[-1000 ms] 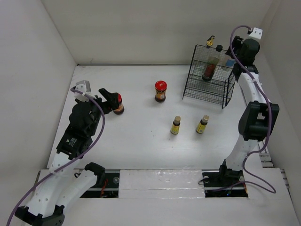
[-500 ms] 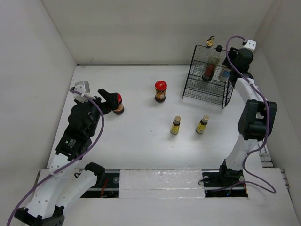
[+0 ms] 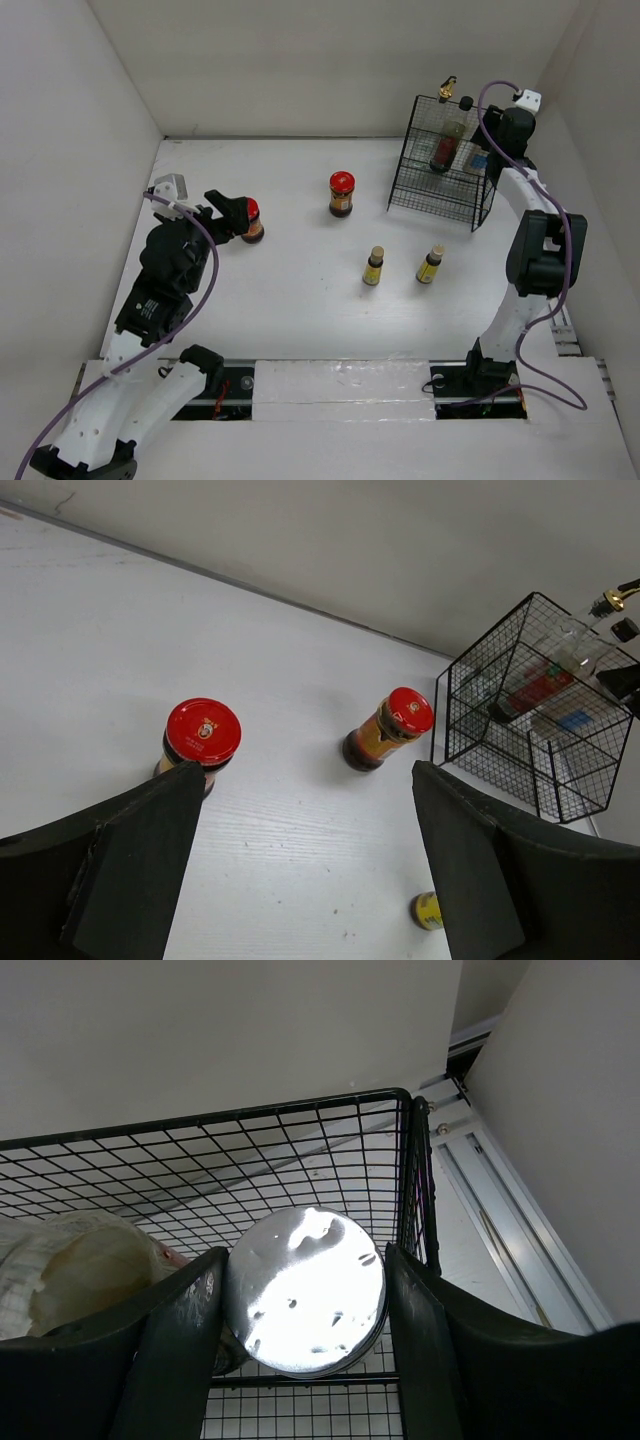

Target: Organize the condiment bottles

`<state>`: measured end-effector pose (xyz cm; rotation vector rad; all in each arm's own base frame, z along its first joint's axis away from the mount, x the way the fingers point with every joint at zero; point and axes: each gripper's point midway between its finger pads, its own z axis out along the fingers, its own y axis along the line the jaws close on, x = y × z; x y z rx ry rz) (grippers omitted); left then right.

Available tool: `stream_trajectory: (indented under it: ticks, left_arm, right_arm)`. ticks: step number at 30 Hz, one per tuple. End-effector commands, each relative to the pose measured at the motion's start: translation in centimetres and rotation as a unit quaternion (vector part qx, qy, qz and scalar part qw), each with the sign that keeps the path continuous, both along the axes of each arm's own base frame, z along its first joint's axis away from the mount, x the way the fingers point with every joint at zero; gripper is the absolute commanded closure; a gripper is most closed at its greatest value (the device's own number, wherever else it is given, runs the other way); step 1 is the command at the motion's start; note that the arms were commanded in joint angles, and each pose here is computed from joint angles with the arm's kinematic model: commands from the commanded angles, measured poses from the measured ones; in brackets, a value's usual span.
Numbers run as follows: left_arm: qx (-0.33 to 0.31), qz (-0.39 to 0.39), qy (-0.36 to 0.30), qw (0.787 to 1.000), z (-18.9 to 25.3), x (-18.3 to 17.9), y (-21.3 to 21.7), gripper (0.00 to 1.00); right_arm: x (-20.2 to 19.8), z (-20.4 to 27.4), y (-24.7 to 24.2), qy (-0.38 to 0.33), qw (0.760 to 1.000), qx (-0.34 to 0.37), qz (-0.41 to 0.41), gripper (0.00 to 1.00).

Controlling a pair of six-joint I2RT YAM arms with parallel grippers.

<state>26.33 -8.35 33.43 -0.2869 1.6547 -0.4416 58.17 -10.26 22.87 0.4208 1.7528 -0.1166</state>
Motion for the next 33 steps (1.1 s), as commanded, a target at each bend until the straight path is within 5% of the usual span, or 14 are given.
stream_trajectory:
  ticks: [1, 11, 15, 18, 20, 24, 26, 30, 33]
  left_arm:
    - [-0.009, 0.013, -0.033, 0.999, 2.1, 0.0, 0.6, 0.19]
    - [-0.011, 0.013, -0.038, 0.999, 2.4, -0.3, 0.7, 0.19]
    - [-0.011, 0.013, -0.038, 0.999, 2.4, -0.3, 0.7, 0.19]
    - [-0.010, 0.008, -0.033, 0.999, 2.2, -0.1, 0.5, 0.19]
    - [-0.010, 0.008, -0.033, 0.999, 2.2, -0.1, 0.5, 0.19]
    - [-0.010, 0.008, -0.033, 0.999, 2.2, -0.1, 0.5, 0.19]
    - [-0.010, 0.008, -0.033, 0.999, 2.2, -0.1, 0.5, 0.19]
    - [-0.008, 0.004, -0.029, 1.000, 1.9, 0.1, 0.2, 0.19]
    - [-0.008, 0.004, -0.029, 1.000, 1.9, 0.1, 0.2, 0.19]
  right_arm:
    - [-1.0, 8.0, 0.1, -0.099, 0.995, -0.010, -0.010, 0.34]
    - [-3.5, 13.0, 0.8, -0.141, 0.990, -0.014, 0.000, 0.21]
    - [-4.9, 15.8, 1.4, -0.164, 0.986, -0.016, 0.013, 0.23]
    - [-5.9, 17.9, 5.0, -0.180, 0.981, -0.030, 0.069, 0.49]
    - [-6.4, 18.6, 9.5, -0.186, 0.971, -0.032, 0.146, 0.83]
    - [-8.8, 16.8, 19.5, -0.174, 0.937, -0.047, 0.299, 0.95]
    - [-9.9, 15.2, 24.1, -0.162, 0.914, -0.054, 0.367, 0.88]
    - [-12.1, 8.3, 34.5, -0.092, 0.866, -0.050, 0.488, 0.34]
    - [-11.2, 2.8, 37.4, -0.016, 0.867, -0.072, 0.492, 0.22]
